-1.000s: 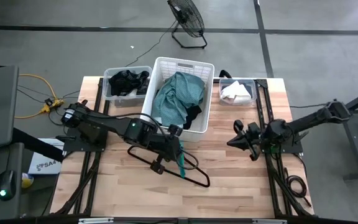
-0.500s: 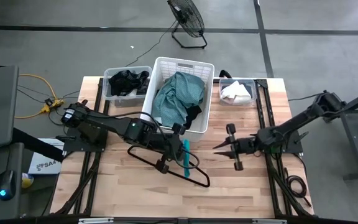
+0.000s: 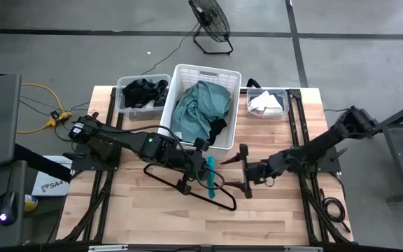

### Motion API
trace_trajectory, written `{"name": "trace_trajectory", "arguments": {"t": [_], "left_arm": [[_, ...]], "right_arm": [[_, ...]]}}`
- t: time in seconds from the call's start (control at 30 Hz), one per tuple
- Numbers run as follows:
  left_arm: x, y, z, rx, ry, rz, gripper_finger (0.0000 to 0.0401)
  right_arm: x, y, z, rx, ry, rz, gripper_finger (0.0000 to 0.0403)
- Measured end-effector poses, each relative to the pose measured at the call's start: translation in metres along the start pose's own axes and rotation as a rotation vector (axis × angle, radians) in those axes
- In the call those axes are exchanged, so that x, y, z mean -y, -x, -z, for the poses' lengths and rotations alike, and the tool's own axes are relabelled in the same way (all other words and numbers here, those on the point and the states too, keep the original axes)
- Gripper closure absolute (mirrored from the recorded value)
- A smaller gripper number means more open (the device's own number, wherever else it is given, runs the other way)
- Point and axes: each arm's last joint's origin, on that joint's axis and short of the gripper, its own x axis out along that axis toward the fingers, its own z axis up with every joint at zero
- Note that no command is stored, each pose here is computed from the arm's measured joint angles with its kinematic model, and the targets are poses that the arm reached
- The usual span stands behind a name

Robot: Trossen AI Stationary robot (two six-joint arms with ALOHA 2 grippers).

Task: Pick & Place Cloths
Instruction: Put the blue sock into the right transparent bin

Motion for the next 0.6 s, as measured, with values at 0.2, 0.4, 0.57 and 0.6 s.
{"name": "trace_trajectory", "arguments": {"t": [0.2,0.4,0.57,0.6], "left_arm": [[0.000,0.000,0.000,0.001,0.000,0.000,0.0401],[0.000,0.000,0.000,0.001,0.007,0.000,0.0401],[0.000,0.000,0.000,0.001,0.008,0.000,0.0401],[0.000,0.000,0.000,0.001,0.008,0.000,0.0401]], "right_arm": [[0.006,-0.028,0.001,-0.023,0.046,0.021,0.0062],[0.013,-0.051,0.000,-0.020,0.048,0.005,0.0072],[0.016,-0.057,-0.002,-0.005,0.038,-0.017,0.0127],[0.015,-0.057,-0.003,-0.001,0.037,-0.018,0.0146]]}}
